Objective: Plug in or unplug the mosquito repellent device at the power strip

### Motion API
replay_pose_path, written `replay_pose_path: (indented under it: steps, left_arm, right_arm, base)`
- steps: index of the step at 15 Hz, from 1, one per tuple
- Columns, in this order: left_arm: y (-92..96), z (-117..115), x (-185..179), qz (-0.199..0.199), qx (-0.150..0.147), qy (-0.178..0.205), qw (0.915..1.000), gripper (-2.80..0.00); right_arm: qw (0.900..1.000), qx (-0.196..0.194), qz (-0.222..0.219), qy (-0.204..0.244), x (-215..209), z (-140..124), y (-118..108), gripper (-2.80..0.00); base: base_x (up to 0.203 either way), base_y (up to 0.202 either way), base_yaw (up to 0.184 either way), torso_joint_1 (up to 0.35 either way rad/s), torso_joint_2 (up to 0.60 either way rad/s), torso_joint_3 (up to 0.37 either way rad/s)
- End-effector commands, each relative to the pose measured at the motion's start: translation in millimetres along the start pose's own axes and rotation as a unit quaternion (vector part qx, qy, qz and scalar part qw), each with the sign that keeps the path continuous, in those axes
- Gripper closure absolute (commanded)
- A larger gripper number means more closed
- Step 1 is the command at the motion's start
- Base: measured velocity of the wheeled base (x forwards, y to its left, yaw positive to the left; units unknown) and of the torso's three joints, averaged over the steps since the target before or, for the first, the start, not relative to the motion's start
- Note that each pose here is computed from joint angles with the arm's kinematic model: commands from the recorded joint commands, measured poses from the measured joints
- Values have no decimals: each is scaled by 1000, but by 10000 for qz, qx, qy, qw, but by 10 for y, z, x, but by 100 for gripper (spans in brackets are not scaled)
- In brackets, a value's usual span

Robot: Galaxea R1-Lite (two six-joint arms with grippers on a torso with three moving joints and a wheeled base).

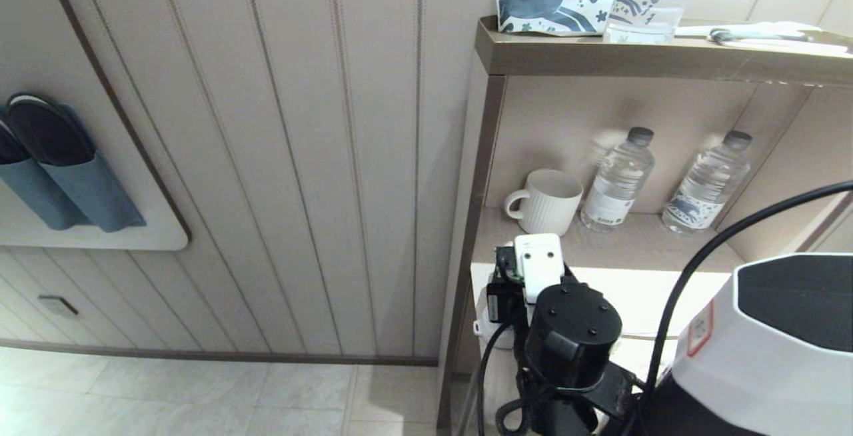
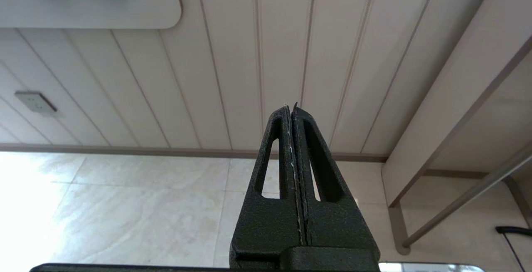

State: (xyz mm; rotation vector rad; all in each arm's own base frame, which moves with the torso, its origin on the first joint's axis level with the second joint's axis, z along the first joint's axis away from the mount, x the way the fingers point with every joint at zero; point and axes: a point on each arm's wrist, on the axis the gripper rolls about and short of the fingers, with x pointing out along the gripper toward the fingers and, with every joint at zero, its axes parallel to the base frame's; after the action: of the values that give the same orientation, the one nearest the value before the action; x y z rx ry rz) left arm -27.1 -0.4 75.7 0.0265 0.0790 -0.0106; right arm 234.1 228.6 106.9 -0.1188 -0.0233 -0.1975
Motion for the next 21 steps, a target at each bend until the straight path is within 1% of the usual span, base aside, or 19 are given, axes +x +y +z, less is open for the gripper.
replay_pose_path:
  steps: [1, 6, 9, 10, 12, 14, 16, 18, 19, 21]
  left_arm:
    - [0, 0, 1, 2, 2, 11, 10000, 0]
    - [0, 0, 1, 9, 1, 11, 10000, 0]
    - [0, 0, 1, 9, 1, 11, 10000, 0]
    - [0, 0, 1, 2, 2, 11, 10000, 0]
    - [0, 0, 1, 9, 1, 11, 10000, 0]
    - [0, 0, 1, 9, 1, 11, 10000, 0]
    - [0, 0, 1, 2, 2, 11, 10000, 0]
    - [0, 0, 1, 2, 2, 11, 10000, 0]
    - [0, 0, 1, 3, 2, 11, 10000, 0]
    - [0, 0, 1, 9, 1, 11, 10000, 0]
  right_arm:
    - [9997, 207, -45, -123, -6, 49, -15, -280]
    - [9995, 254, -59, -153, -12, 89, -33, -280]
    - [9987, 421, -81, -274, -56, 260, -137, -280]
    - [9988, 385, -83, -274, -64, 269, -153, -280]
    - [9983, 417, -114, -398, -131, 437, -301, -280]
    - [9988, 286, -110, -381, -164, 458, -362, -280]
    - [9982, 374, -122, -444, -255, 628, -542, -280]
    - [9984, 350, -140, -429, -351, 770, -743, -280]
    - [9986, 308, -162, -401, -396, 831, -850, 0]
    - [9992, 150, -201, -306, -489, 938, -1081, 0]
  base:
    - [0, 0, 0, 0, 0, 0]
    - [0, 0, 0, 0, 0, 0]
    - [0, 0, 0, 0, 0, 0]
    - [0, 0, 0, 0, 0, 0]
    - [0, 0, 0, 0, 0, 0]
    - [0, 0, 0, 0, 0, 0]
    - [0, 0, 0, 0, 0, 0]
    - [0, 0, 0, 0, 0, 0]
    - [0, 0, 0, 0, 0, 0]
    - [0, 0, 0, 0, 0, 0]
